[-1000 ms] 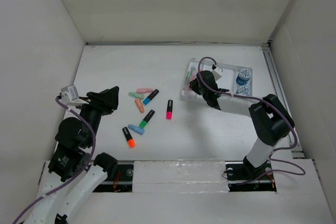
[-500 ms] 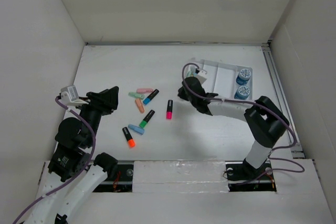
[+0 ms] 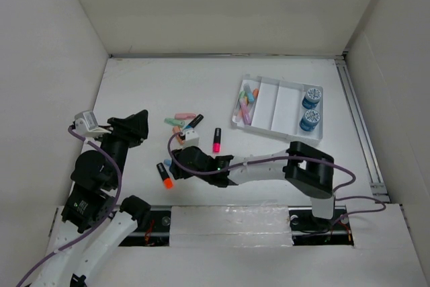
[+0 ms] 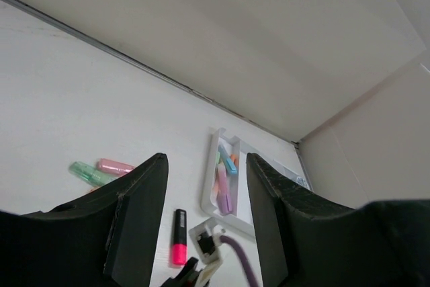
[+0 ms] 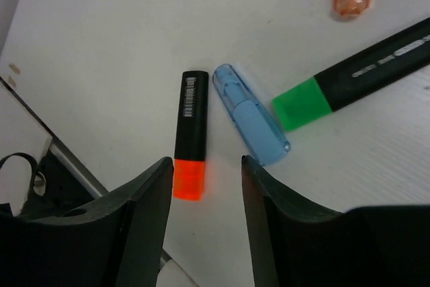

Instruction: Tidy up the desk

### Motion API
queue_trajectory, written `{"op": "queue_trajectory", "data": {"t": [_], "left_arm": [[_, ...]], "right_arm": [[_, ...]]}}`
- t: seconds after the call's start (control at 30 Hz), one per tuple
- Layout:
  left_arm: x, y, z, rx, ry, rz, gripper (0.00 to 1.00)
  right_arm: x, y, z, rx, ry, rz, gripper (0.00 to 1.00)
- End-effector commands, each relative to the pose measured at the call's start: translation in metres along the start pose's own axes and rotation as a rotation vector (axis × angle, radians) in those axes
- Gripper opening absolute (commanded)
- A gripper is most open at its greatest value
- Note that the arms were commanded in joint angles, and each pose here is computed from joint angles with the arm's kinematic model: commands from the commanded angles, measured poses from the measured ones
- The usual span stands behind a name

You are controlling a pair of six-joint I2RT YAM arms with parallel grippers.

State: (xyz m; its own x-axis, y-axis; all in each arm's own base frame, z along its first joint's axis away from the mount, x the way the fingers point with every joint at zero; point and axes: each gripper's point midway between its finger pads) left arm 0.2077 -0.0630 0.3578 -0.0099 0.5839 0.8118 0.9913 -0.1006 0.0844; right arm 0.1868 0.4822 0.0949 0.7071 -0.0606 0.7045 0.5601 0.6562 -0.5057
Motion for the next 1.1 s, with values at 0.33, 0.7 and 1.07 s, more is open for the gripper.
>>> {"op": "queue_trajectory", "data": {"t": [0.33,0.7,1.07], "left_arm": [[0.017,-0.001,-0.004,0.004,-0.038,-0.052,0.46],[0.018,-0.002,-0.007,-0.014,-0.033,-0.051,0.46],[0.018,-0.004,-0.007,-0.018,-0.035,-0.053,0.46]], "right_arm": [[-0.04,0.032,0.032,-0.103,-0.209,0.052,0.56],[-0.053,0.048,0.025,-0.182,-0.268,0.035,0.53],[-0.029,0.044,0.03,-0.183,-0.198,-0.076,0.18]]}}
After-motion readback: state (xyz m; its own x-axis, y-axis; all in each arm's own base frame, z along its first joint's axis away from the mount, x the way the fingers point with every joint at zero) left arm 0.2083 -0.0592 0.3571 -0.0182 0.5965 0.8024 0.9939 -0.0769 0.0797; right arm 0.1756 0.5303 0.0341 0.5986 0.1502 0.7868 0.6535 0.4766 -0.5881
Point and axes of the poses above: each gripper's point midway between its finger pads, its own y axis out along the fingers, its own z axis along the line the jaws close on, x = y × z, and after that the axes turned 3 degrees about y, right-handed
